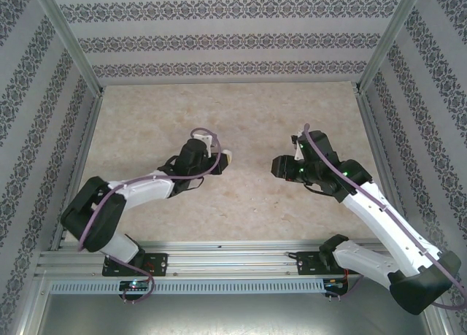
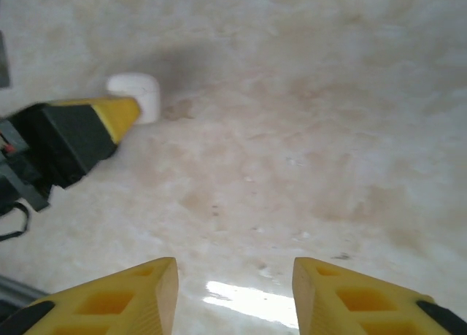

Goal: Insert the wireless bluetooth earbuds into the charging case

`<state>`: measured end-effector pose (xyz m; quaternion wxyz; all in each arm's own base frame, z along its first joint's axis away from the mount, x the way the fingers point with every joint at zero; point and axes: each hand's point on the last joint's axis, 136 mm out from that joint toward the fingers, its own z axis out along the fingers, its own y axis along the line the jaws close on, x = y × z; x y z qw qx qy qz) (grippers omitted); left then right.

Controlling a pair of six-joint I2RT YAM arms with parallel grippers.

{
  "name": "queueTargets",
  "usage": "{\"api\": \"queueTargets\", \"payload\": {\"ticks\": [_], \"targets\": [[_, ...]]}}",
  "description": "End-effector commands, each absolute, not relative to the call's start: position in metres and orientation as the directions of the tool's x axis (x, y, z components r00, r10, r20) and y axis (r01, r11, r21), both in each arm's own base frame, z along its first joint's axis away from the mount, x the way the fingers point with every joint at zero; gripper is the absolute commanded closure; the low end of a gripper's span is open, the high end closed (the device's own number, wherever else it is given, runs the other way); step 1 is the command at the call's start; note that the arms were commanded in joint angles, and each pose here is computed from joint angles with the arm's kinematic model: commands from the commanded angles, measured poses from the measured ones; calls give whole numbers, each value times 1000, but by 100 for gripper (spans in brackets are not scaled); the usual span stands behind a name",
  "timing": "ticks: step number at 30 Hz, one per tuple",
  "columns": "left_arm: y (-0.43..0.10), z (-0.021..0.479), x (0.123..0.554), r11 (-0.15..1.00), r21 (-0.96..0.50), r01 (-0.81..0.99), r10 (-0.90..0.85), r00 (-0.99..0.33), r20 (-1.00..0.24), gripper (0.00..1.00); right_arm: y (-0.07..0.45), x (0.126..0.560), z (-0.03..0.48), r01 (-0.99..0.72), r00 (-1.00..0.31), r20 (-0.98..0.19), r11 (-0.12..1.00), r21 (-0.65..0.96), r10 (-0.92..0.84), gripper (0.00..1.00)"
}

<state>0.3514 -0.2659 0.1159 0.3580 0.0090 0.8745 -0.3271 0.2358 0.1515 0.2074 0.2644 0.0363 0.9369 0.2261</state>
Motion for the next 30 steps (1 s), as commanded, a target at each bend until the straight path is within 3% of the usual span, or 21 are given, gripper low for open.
{"api": "queueTargets", "payload": {"ticks": [1,18,23,30], "targets": [[-277,109,362,785,-587,198,-250,-765,-594,97,127,231,186,-11,-866,-473,940,342,162,52],[-265,33,337,795,-604,55,-265,-864,-428,89,129,243,162,-41,-877,-466,947,319,119,46],[-259,41,335,811,-581,75,-243,-859,-450,76,120,252,170,-38,-837,-533,958,283,125,40],[-226,93,338,880,-457,131,-168,-813,-557,56,86,269,178,12,-759,-641,986,164,116,26]]}}
